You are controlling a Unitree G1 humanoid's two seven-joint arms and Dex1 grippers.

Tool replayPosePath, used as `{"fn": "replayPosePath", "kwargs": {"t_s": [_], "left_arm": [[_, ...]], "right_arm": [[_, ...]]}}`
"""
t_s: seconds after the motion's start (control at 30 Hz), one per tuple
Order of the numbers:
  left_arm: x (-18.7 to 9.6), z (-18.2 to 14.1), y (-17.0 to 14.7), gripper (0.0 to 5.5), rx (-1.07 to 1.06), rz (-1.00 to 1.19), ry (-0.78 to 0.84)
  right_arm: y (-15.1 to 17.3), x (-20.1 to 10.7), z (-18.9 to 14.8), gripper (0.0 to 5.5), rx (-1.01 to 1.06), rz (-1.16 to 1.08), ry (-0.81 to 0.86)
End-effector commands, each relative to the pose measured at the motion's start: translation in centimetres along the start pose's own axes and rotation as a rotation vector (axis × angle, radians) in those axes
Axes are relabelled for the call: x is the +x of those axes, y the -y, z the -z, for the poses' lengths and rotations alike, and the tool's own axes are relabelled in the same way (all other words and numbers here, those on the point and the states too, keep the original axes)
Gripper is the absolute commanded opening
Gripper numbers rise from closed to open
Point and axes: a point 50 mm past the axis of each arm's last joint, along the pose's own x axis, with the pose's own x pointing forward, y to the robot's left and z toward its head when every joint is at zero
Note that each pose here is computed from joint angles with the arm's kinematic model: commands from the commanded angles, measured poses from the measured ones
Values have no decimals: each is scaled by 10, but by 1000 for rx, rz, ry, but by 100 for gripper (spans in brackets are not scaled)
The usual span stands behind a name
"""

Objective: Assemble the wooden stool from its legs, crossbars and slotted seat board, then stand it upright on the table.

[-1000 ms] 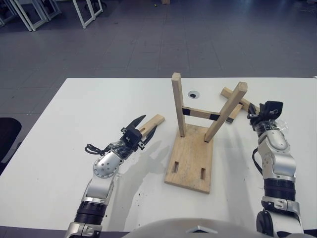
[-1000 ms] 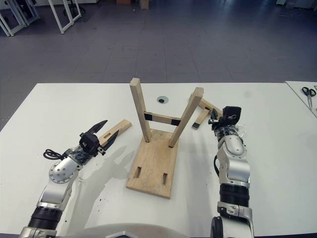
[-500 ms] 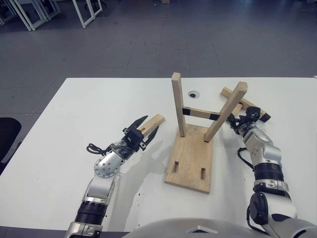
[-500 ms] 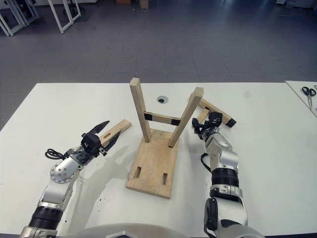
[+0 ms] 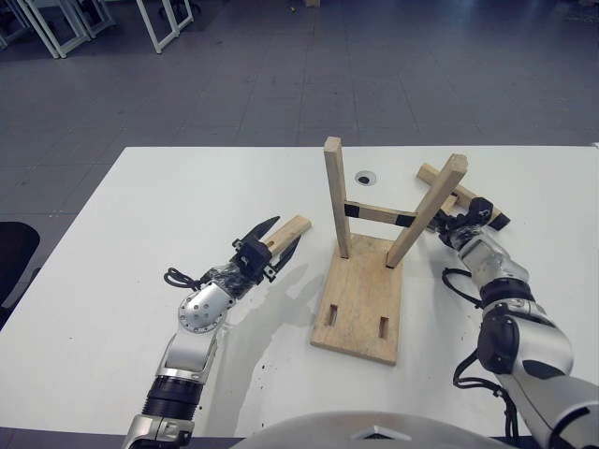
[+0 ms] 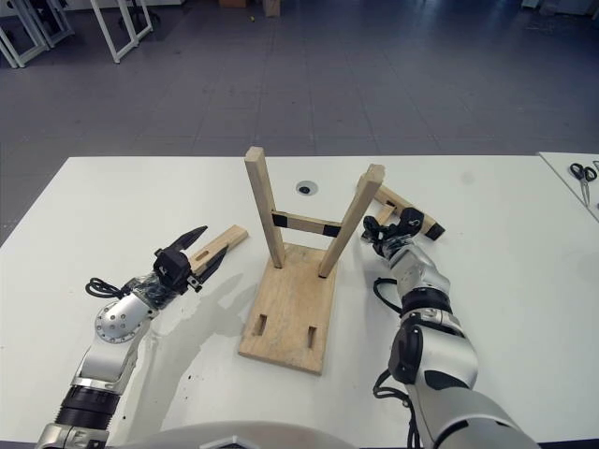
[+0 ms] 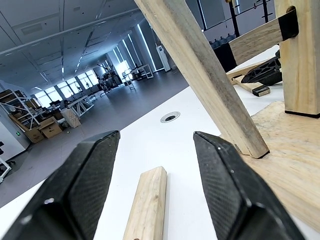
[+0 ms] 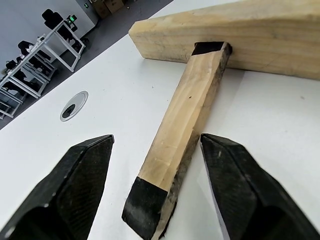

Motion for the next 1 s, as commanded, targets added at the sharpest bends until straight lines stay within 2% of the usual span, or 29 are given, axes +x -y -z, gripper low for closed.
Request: {"fn": "replayPosePath", "kwargs": {"t_s": [0.03, 0.2, 0.53, 0.77, 1.0], "left_arm": [[3, 1, -3, 271, 4, 9, -7], [4, 1, -4, 271, 6, 12, -4], [2, 2, -6, 271, 7, 5, -11], [0, 3, -5, 271, 2, -7, -17], [2, 3, -5, 271, 2, 7, -15]], "right_arm": [[-1, 1, 15, 266, 118, -30, -61], [-5, 2, 14, 186, 227, -97, -64], [2, -2, 14, 11, 273, -105, -52], [7, -7, 18, 11, 276, -132, -60], [2, -3, 22, 165, 135, -85, -80]]}}
